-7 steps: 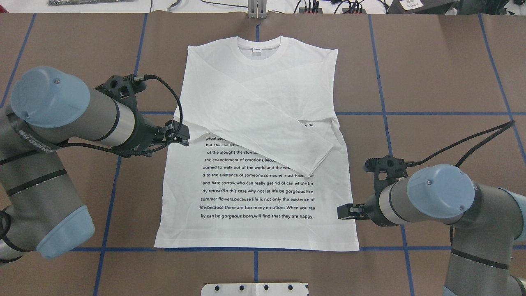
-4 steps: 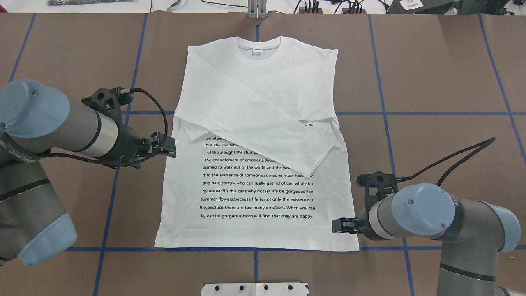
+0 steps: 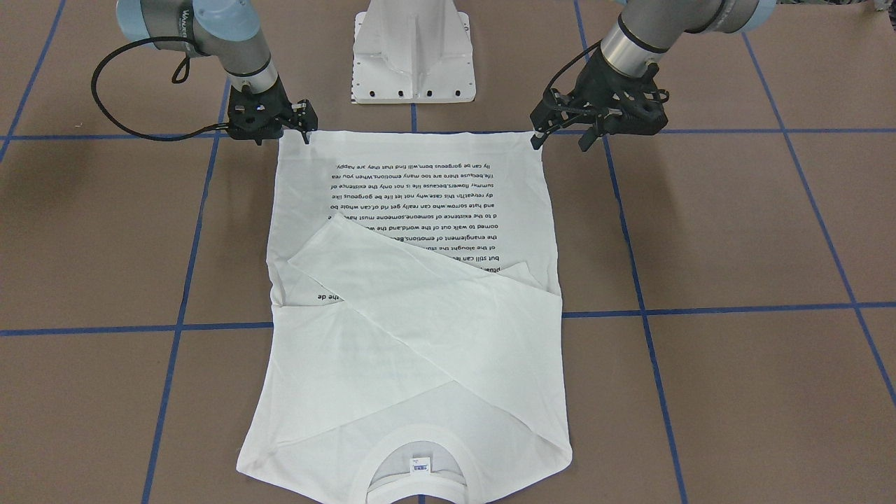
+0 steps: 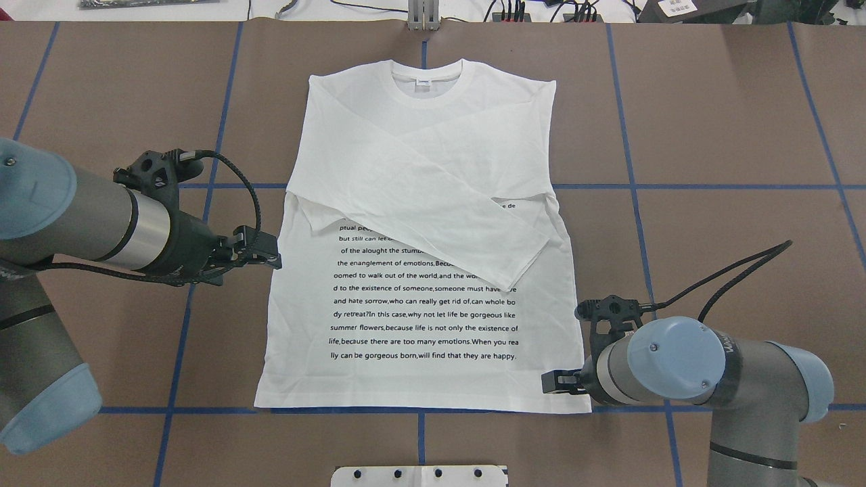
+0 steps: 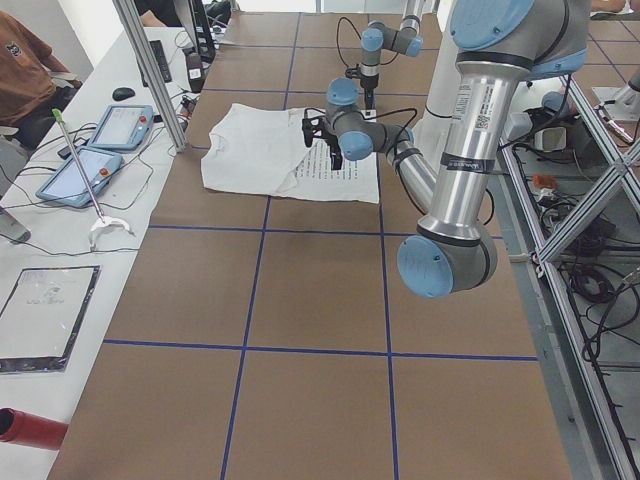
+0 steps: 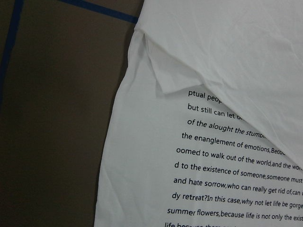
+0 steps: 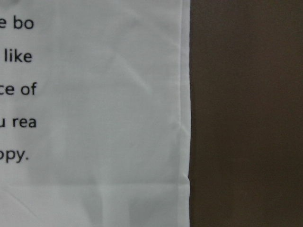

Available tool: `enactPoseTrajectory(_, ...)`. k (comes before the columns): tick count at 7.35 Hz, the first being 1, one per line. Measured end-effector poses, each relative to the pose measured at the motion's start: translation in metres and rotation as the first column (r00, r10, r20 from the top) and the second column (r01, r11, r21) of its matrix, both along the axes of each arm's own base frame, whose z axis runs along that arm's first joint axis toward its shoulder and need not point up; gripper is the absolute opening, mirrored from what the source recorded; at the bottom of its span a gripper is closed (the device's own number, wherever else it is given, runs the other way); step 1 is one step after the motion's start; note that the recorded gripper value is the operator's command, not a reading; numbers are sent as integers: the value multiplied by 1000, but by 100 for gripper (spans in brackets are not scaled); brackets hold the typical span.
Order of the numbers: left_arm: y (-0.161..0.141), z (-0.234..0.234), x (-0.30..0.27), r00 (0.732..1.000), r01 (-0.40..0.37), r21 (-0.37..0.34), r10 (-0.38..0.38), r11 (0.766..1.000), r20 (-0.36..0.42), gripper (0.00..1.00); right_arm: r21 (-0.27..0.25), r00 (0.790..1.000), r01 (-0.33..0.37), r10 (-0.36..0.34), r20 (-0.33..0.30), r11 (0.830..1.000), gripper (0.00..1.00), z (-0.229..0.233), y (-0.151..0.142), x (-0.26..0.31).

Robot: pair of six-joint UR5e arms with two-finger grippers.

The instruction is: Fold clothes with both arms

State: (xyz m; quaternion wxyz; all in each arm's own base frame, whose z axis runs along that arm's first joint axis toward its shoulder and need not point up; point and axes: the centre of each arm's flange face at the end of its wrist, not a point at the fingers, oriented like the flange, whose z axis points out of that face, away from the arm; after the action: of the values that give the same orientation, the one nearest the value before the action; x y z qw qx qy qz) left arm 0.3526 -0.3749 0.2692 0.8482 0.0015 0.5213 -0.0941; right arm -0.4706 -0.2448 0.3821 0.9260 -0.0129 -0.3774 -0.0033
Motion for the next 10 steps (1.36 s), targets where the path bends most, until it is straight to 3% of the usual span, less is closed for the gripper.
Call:
enactPoseTrajectory(3, 0, 0, -3, 1000, 5, -2, -5, 1000, 2, 90, -5, 1000, 6, -6, 4, 1000, 88, -5, 0, -6)
enactPoseTrajectory(10, 3, -6, -6, 1000, 2, 7, -2, 1000, -9, 94, -31, 1000, -15, 15, -6, 999, 73, -2, 0, -5)
